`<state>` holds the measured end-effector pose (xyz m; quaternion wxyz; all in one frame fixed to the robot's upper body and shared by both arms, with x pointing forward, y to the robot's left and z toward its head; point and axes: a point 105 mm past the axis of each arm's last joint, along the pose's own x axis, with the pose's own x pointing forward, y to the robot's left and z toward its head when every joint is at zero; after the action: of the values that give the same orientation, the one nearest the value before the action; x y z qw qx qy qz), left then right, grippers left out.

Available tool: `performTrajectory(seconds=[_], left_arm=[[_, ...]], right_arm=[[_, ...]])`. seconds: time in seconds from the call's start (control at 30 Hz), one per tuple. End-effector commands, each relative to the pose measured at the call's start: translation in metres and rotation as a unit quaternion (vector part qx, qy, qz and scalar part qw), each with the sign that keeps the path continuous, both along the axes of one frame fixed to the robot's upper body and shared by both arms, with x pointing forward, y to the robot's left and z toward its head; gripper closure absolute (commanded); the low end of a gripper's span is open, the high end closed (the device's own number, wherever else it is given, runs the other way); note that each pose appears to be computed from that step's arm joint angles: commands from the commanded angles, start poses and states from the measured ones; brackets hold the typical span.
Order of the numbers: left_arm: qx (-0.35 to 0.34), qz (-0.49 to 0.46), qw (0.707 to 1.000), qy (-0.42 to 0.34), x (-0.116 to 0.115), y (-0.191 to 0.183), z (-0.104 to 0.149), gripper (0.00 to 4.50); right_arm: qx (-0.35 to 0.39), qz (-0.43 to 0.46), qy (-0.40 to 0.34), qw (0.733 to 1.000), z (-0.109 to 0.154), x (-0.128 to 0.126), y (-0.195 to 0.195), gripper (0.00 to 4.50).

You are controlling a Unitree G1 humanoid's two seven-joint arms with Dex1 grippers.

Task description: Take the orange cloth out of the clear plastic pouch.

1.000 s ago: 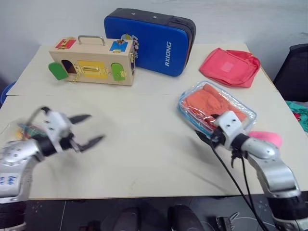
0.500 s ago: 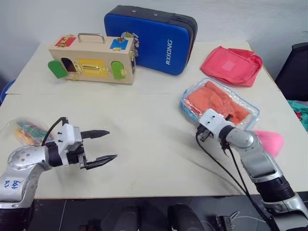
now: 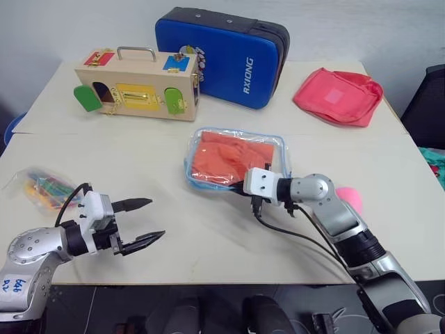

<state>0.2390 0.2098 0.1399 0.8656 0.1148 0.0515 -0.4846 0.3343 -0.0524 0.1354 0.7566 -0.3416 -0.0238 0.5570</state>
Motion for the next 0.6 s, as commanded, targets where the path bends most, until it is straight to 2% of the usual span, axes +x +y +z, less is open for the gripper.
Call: performTrajectory(seconds=[0.03,0.1,0.23,0.3,0.37,0.47,0.53,0.6], left_arm=[[-0.004,-0.006,1.0,-0.01,-0.002,-0.003,0.01,0.0],[-0.008,-0.006,1.0,-0.011,-0.001,-0.004,0.012,0.0],[-0.02,-0.021,1.0,-0.011,-0.002,-0.008,0.015,0.0],[-0.025,-0.04,0.999,-0.008,-0.006,-0.014,0.017,0.0],[-0.024,-0.051,0.998,-0.013,-0.007,-0.02,0.018,0.0],[-0.028,-0.057,0.998,-0.028,-0.006,-0.029,0.019,0.0],[-0.03,-0.062,0.997,-0.032,-0.005,-0.035,0.017,0.0],[-0.03,-0.069,0.997,-0.029,-0.006,-0.039,0.014,0.0]], right_arm=[[0.092,0.034,-0.001,0.995,0.032,-0.019,0.007,3.09],[0.14,0.029,0.008,0.99,0.048,-0.026,-0.005,2.38],[0.177,0.032,0.036,0.983,0.073,-0.053,-0.047,1.04],[0.16,-0.005,0.079,0.984,0.076,-0.061,-0.079,1.04],[0.095,-0.084,0.107,0.986,0.069,-0.055,-0.118,1.04],[0.008,-0.195,0.131,0.972,0.053,-0.045,-0.172,1.04],[0.0,-0.237,0.159,0.958,0.042,-0.04,-0.19,1.04],[-0.012,-0.244,0.212,0.946,0.024,-0.042,-0.193,1.04]])
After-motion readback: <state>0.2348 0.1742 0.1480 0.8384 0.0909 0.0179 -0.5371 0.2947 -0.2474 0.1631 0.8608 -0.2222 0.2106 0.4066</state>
